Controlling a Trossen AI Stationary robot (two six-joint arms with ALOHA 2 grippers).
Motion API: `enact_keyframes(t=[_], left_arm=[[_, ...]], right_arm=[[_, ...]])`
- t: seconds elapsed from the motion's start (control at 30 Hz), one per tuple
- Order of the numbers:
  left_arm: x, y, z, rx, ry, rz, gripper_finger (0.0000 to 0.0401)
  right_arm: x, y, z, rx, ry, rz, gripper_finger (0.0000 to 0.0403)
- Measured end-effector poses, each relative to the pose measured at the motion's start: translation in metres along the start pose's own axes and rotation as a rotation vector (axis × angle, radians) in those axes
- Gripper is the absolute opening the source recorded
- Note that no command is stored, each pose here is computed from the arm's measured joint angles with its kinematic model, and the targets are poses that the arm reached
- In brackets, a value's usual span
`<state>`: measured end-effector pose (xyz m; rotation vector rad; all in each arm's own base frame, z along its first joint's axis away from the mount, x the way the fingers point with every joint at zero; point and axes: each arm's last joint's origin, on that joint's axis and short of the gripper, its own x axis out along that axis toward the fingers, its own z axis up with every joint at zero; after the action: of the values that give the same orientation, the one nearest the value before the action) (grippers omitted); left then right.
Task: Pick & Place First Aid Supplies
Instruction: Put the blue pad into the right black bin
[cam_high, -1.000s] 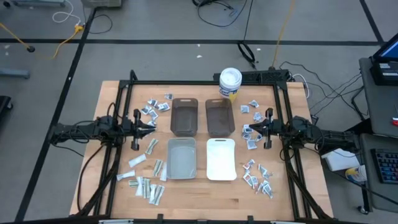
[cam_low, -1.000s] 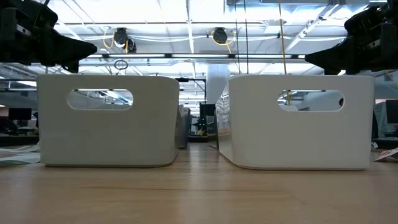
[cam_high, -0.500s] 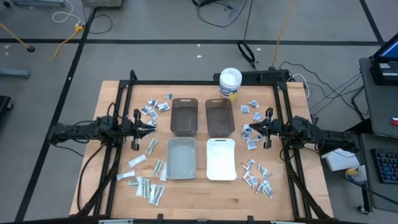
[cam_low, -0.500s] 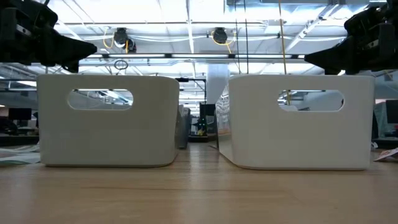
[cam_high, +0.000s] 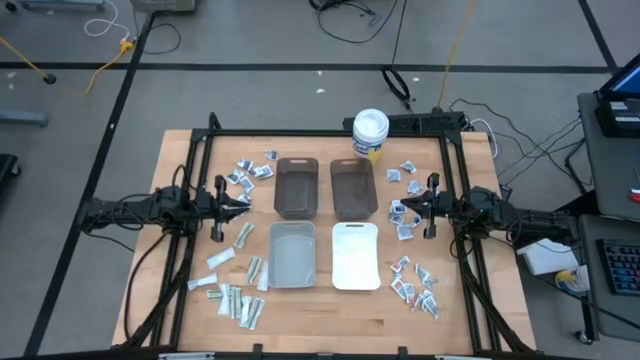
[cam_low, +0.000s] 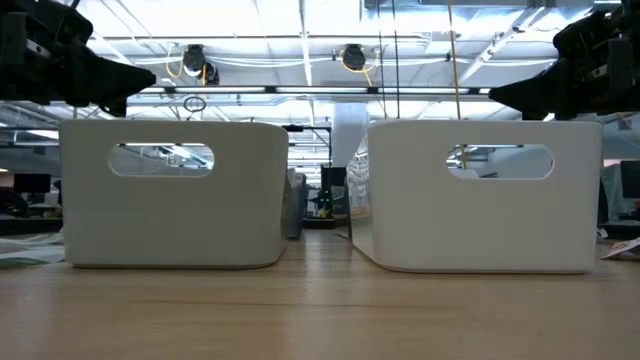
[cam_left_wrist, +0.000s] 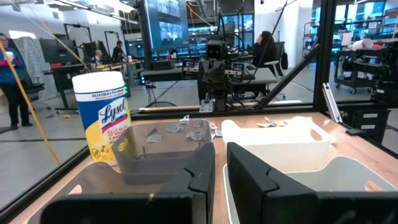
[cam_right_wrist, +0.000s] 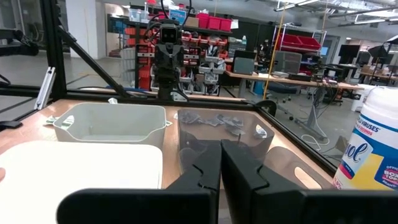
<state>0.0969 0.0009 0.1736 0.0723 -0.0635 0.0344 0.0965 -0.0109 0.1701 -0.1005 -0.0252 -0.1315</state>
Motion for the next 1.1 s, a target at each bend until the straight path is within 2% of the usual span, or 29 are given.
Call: enact_keyframes(t=[0.6, 0.77, 0.93, 1.1], left_arm=[[0.0, 0.0, 0.0, 0.0, -0.001, 0.0, 0.0047], [0.0, 0.0, 0.0, 0.0, 0.0, 0.0, 0.0047], [0.0, 0.0, 0.0, 0.0, 0.0, 0.0, 0.0047], [0.0, 0.0, 0.0, 0.0, -0.001, 0.0, 0.0047]], right_arm=[[0.0, 0.0, 0.001, 0.009, -0.003, -0.012, 0.0009], [0.002, -0.004, 0.001, -0.002, 0.037, -0.13, 0.0009], [0.002, -0.008, 0.026, -0.014, 0.032, -0.199, 0.0009], [0.005, -0.013, 0.047, 0.005, 0.085, -0.291, 0.0009]])
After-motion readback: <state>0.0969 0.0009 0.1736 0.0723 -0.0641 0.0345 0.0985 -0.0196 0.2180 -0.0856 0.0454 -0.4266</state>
